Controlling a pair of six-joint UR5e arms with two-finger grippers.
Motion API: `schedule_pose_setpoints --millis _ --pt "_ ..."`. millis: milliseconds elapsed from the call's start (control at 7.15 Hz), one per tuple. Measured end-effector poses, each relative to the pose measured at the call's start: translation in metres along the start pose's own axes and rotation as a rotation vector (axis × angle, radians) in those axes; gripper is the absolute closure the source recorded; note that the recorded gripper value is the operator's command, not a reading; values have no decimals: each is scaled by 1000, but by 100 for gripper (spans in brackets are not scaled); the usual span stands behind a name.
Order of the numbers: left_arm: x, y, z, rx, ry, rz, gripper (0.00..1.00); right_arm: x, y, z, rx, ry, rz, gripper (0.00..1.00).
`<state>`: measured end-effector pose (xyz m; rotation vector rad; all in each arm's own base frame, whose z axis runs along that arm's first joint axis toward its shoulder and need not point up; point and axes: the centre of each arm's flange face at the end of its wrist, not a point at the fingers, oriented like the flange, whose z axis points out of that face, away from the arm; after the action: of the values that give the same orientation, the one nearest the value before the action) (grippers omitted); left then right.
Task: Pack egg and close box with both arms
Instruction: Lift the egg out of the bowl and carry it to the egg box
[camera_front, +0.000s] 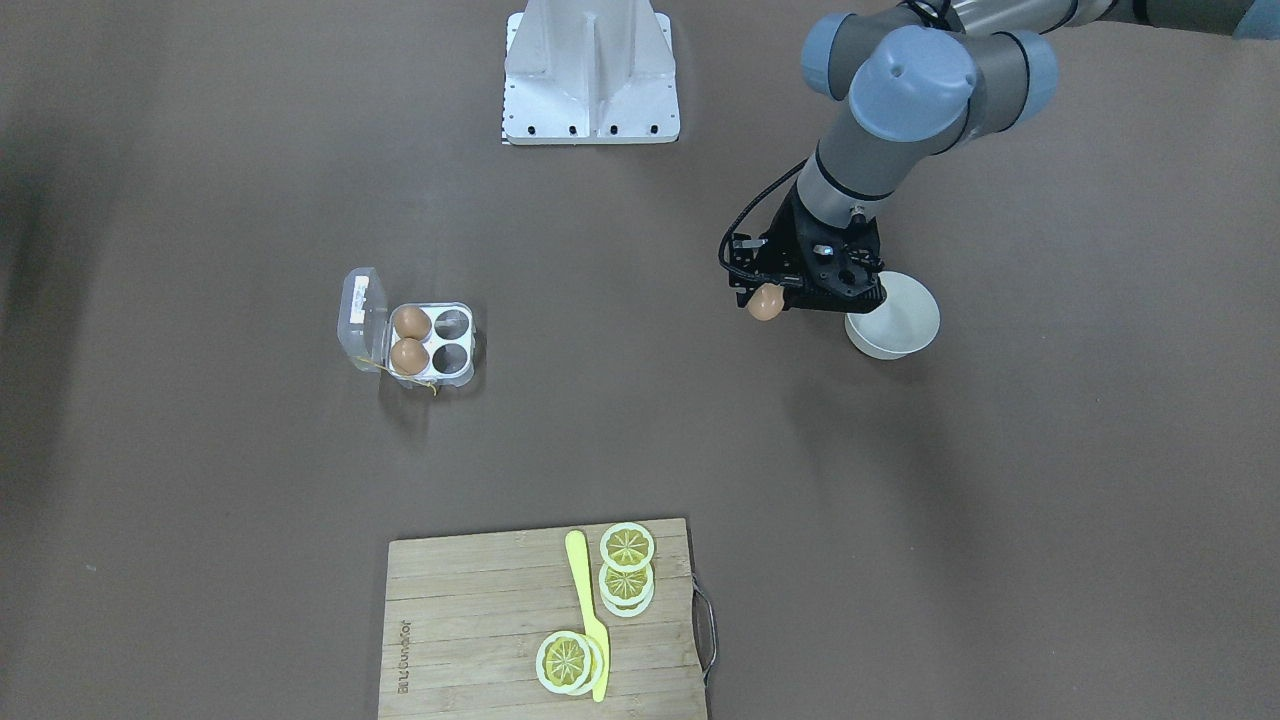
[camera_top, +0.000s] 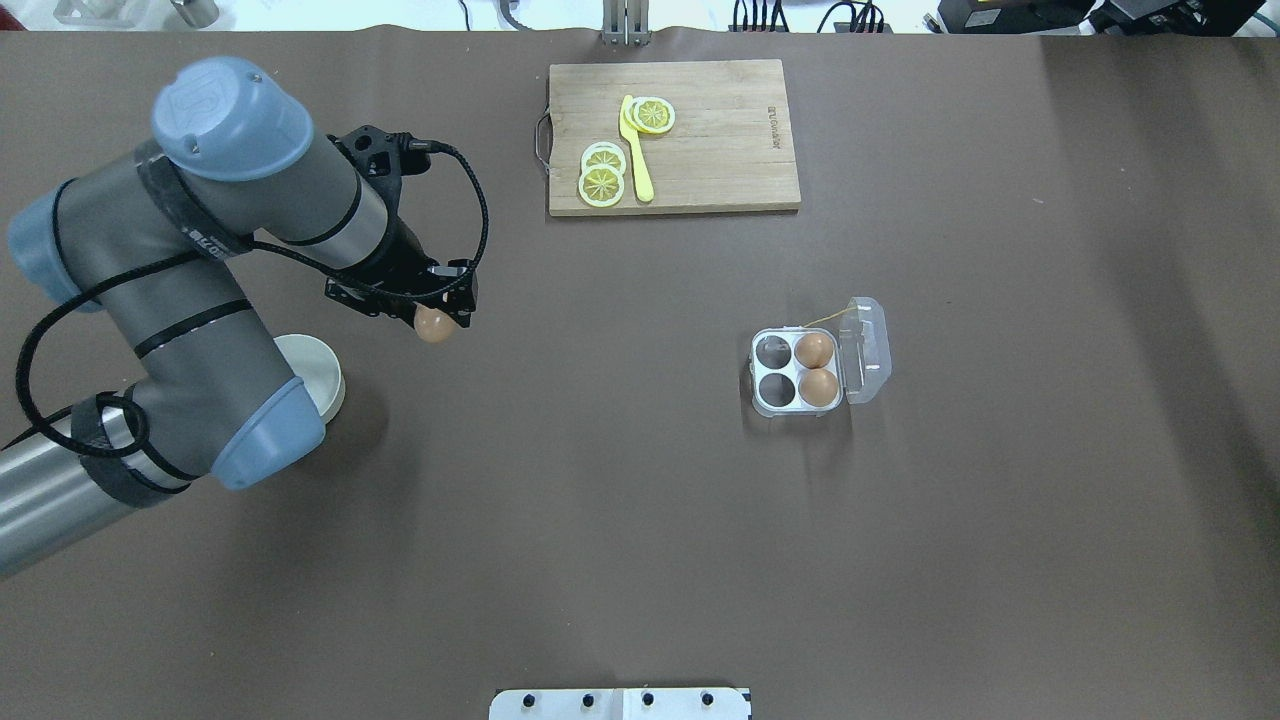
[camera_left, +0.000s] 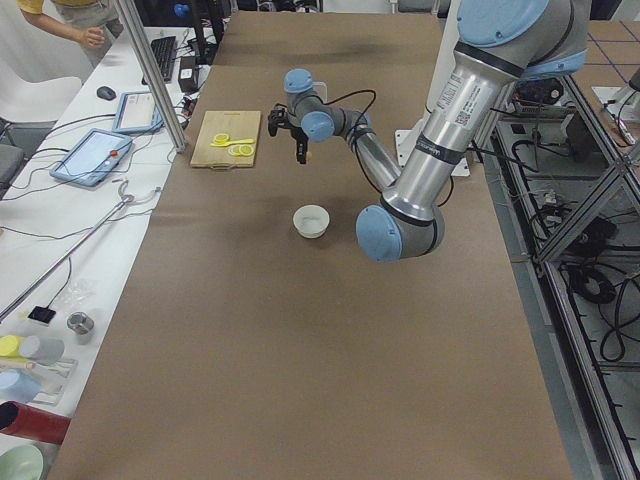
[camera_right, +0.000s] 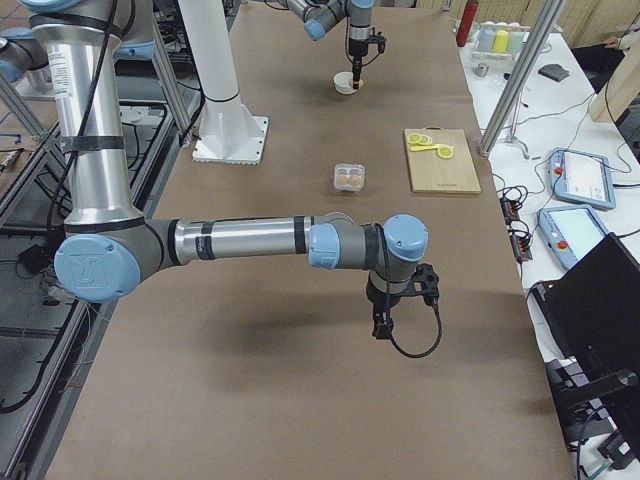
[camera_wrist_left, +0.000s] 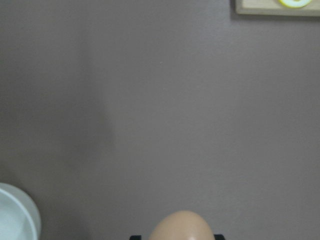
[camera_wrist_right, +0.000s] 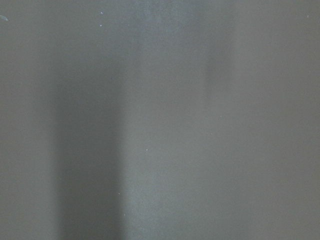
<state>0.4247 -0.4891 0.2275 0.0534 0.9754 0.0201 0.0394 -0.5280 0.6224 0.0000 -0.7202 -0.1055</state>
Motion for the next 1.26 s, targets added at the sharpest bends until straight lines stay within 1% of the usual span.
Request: schedule_pose_setpoints --millis 280,560,979,1259 --pt "47 -10 1 3 26 23 67 0 1 1 -3 1 0 0" --pt "93 -7 11 4 43 35 67 1 2 2 -4 2 1 0" --pt "136 7 43 29 90 58 67 3 4 4 -8 2 1 0" --pt "164 25 61 61 122 56 67 3 5 5 -9 2 1 0"
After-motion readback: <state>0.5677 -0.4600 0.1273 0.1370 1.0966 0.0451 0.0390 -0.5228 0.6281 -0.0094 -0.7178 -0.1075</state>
